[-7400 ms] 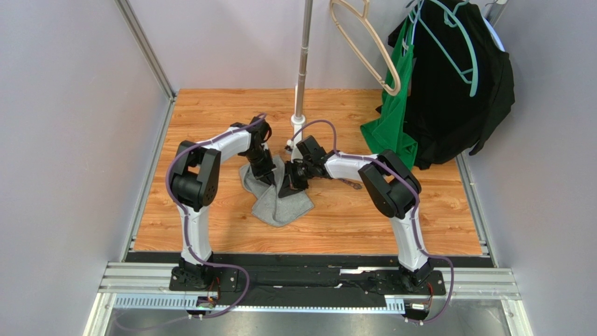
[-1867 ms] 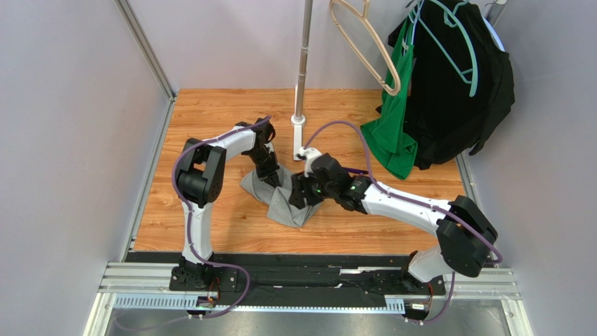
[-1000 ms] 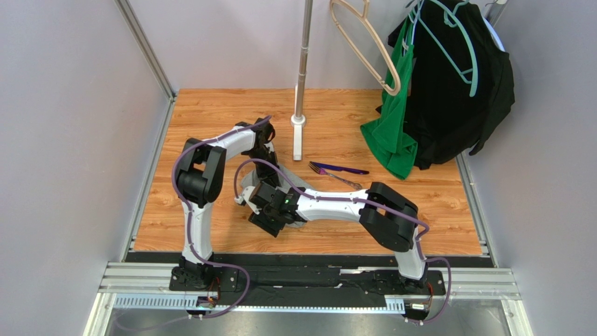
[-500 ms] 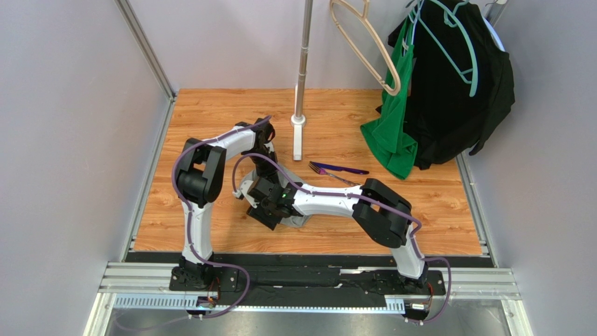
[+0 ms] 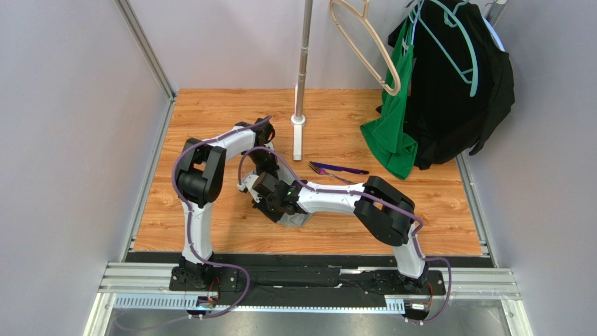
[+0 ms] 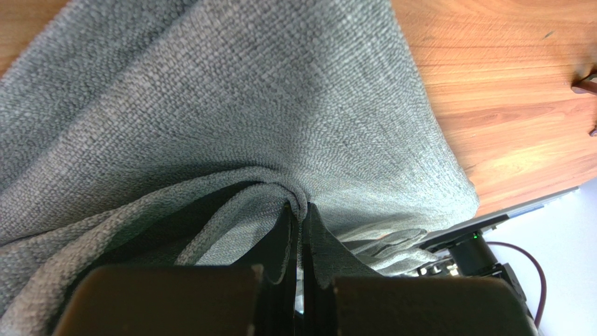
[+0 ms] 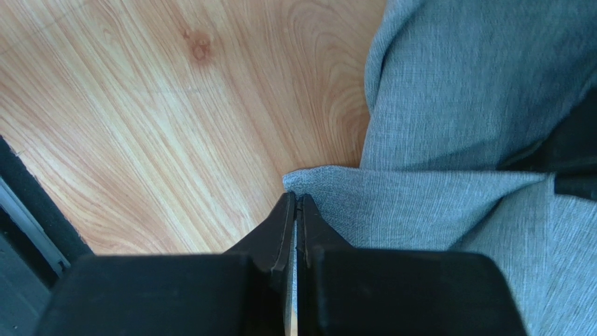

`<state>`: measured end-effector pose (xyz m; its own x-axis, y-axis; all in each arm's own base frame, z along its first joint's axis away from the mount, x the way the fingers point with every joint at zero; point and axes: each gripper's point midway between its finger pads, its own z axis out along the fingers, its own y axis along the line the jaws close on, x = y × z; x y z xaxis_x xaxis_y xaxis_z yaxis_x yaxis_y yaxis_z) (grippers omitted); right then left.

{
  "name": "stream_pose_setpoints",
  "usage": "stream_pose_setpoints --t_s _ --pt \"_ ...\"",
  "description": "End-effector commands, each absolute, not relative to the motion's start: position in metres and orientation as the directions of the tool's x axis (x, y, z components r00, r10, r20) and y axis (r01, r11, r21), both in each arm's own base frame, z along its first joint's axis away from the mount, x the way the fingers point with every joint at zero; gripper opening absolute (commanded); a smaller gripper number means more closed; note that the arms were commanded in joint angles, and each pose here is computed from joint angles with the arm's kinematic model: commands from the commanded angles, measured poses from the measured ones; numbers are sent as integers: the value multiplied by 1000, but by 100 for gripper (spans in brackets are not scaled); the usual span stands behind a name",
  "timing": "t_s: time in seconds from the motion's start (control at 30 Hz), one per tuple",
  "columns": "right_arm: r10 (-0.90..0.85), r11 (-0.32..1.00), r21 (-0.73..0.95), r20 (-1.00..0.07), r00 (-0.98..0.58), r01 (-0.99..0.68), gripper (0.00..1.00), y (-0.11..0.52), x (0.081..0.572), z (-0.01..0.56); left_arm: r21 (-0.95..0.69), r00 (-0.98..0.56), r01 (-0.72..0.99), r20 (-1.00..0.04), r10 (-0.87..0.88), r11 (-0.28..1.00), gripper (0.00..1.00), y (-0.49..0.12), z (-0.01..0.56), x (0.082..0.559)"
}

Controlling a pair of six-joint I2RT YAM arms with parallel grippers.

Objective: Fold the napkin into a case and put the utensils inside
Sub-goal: Fold the lower triangle-folded napkin at the center of the board.

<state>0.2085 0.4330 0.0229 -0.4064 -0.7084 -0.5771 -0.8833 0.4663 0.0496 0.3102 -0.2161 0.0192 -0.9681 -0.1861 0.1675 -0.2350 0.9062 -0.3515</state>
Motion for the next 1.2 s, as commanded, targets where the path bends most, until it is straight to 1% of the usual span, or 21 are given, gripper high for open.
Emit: stream_pose_setpoints --t_s 0.0,0.1,0.13,0.2,0.23,0.27,0.37,0.53,0.67,0.77,0.87,0.9,0.93,1.0,1.07,1.1,1.17 --pt "-587 550 103 -659 -471 -829 0 432 214 58 -315 -979 -201 99 -178 928 0 -206 4 323" --pt "-434 614 196 -725 -535 -765 0 421 218 93 -318 -979 -199 96 -177 927 0 -207 6 325" --pt "-364 650 247 -729 -580 -719 0 407 220 104 -317 -980 -198 95 -176 928 0 -207 7 326" --pt "-276 655 319 -742 -610 -685 0 401 224 118 -314 -980 -199 92 -179 928 0 -206 8 327" --pt "-220 679 373 -719 -660 -632 0 385 226 115 -315 -980 -198 88 -179 928 0 -207 8 328" --pt "-179 653 421 -722 -669 -629 0 387 226 123 -314 -979 -201 89 -182 928 0 -207 8 328" --pt "-94 655 520 -664 -742 -548 0 371 230 117 -316 -979 -203 85 -186 927 0 -207 8 330" --pt "-8 632 609 -613 -790 -479 0 356 232 109 -308 -977 -211 80 -196 928 0 -206 7 331" --pt "8 640 629 -580 -815 -441 0 347 229 97 -296 -978 -210 71 -197 932 0 -204 5 331" --pt "8 674 616 -558 -830 -407 0 335 225 83 -287 -979 -205 58 -197 936 0 -203 6 332" --pt "-17 718 563 -574 -819 -410 7 323 230 80 -279 -981 -194 48 -188 940 0 -203 7 332" --pt "-25 723 556 -571 -821 -409 15 320 230 80 -277 -981 -193 48 -187 941 0 -204 7 332" --pt "-23 726 549 -583 -812 -415 18 317 237 85 -275 -982 -191 43 -186 942 0 -204 8 333" --pt "-42 734 531 -587 -808 -424 29 311 240 89 -272 -985 -175 39 -171 946 0 -207 9 331" --pt "-46 734 509 -622 -781 -449 41 309 254 103 -257 -987 -163 34 -160 953 0 -207 10 330" --pt "-54 728 506 -630 -775 -462 46 309 260 108 -252 -987 -158 28 -156 955 0 -207 12 329" --pt "-76 728 499 -622 -780 -469 48 311 277 112 -236 -989 -145 17 -145 961 0 -204 12 329"
